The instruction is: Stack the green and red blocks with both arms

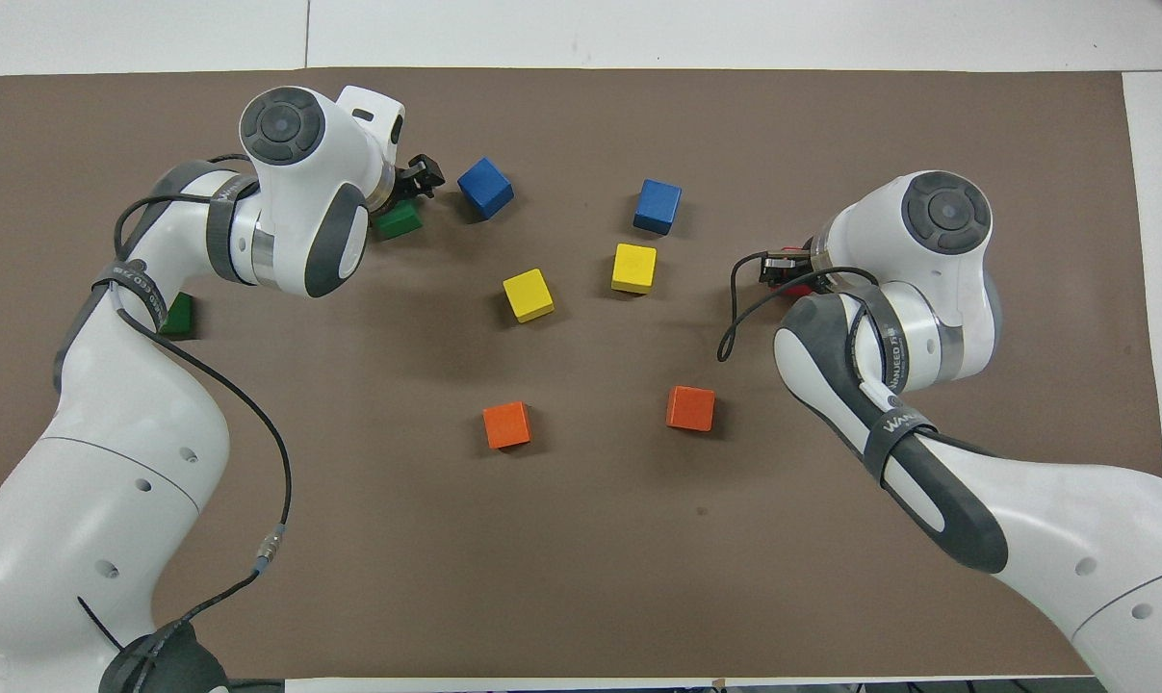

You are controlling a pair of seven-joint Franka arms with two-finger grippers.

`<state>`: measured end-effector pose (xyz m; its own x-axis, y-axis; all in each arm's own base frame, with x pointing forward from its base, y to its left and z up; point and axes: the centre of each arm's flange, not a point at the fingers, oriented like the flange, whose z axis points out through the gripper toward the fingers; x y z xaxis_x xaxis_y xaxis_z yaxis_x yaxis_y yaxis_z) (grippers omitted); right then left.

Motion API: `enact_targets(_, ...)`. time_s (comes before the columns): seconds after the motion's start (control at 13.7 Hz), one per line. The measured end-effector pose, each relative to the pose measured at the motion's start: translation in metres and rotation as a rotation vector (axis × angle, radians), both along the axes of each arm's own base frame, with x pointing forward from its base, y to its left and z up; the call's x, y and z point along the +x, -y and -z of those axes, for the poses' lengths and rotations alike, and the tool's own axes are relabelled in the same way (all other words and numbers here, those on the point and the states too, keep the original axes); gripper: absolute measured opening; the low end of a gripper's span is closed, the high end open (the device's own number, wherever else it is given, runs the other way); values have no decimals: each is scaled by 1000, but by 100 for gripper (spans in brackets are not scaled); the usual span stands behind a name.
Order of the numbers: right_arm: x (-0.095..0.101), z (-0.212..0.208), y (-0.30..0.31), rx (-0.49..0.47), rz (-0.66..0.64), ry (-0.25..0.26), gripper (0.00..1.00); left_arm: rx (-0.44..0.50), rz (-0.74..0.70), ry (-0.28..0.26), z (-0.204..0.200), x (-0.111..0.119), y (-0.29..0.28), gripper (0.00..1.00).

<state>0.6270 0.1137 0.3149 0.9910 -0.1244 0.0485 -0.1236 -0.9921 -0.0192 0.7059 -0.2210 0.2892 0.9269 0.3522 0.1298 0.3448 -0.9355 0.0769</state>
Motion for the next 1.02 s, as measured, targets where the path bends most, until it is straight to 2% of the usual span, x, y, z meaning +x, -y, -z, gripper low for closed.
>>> enact_targets(0.07, 5, -18, 7, -5, 11, -20, 55, 2, 0, -2, -1, 0, 0, 81)
enact_targets(0.15, 9, -41, 15, -9, 21, -31, 55, 3, 0, -4, -1, 0, 0, 81)
enact_targets(0.29, 12, -89, 44, -12, 4, -24, 55, 16, 2, -14, -5, -1, -3, 60)
enact_targets(0.36, 10, -105, 65, -15, -18, -26, 55, 18, 4, -19, -7, -2, -2, 56)
enact_targets(0.58, -2, -129, 130, -20, -59, -57, 55, 24, 13, -38, -5, -7, 5, 56)
enact_targets(0.8, -11, -127, 182, -16, -88, -83, 55, 36, 1, -53, -11, -5, -5, 56)
enact_targets(0.95, -17, -115, 204, -15, -100, -85, 55, 49, 11, -71, -37, 0, -34, 56)
enact_targets(1.02, -19, -109, 208, -18, -104, -70, 55, 48, 27, -77, -55, 2, -53, 56)
